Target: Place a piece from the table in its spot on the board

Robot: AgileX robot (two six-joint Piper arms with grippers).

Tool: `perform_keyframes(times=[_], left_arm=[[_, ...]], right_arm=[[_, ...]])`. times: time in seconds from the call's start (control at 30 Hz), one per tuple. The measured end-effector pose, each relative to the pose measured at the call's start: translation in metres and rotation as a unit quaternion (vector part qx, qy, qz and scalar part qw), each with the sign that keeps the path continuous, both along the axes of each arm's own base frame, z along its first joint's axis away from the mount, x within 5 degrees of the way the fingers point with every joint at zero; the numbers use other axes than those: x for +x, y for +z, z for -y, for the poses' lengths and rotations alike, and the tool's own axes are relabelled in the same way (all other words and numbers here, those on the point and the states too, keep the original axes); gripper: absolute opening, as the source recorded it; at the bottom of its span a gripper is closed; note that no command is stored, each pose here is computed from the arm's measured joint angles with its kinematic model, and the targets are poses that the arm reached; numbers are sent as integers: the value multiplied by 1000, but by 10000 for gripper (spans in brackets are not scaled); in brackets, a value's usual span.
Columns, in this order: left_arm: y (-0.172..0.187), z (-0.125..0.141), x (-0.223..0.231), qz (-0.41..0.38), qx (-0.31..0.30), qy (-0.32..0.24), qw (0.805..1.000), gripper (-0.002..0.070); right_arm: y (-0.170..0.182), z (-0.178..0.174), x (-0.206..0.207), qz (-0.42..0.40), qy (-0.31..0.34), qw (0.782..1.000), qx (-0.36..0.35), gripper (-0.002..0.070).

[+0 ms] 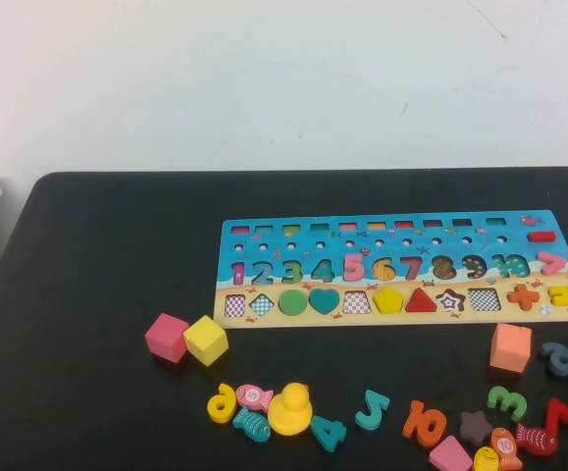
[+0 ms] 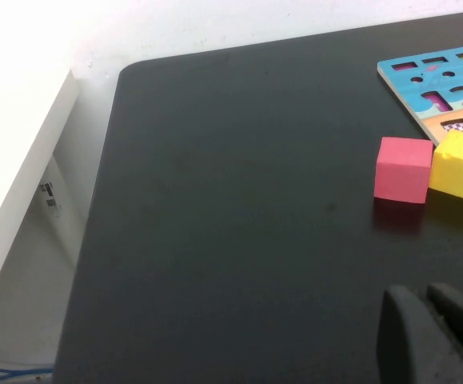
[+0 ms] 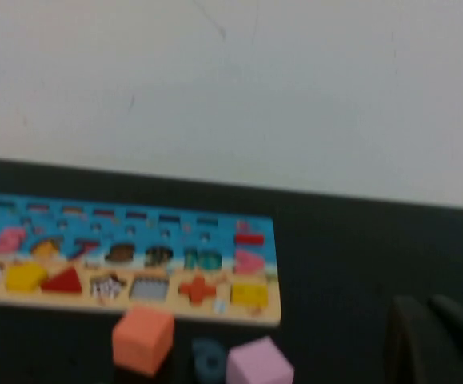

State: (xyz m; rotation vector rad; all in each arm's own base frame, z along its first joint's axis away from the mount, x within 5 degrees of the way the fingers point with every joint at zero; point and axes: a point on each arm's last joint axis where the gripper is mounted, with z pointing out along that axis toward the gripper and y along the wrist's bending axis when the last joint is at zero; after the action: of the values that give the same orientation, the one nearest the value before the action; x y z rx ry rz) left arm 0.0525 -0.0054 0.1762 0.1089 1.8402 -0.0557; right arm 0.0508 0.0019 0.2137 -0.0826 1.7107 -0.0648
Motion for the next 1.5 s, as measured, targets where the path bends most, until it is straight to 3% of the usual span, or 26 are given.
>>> perform_keyframes(times=[0.07,0.2,1.5], left_arm=[[0,0,0,0,0,0,1000,-1],[0,0,0,0,0,0,1000,-1],[0,0,0,0,1,0,1000,-1]], right_arm=[[-30,1,3,-41,-7,999,2,19],[-45,1,1,-97,-9,995,5,19],[-45,7,0,-97,-58,993,42,19]])
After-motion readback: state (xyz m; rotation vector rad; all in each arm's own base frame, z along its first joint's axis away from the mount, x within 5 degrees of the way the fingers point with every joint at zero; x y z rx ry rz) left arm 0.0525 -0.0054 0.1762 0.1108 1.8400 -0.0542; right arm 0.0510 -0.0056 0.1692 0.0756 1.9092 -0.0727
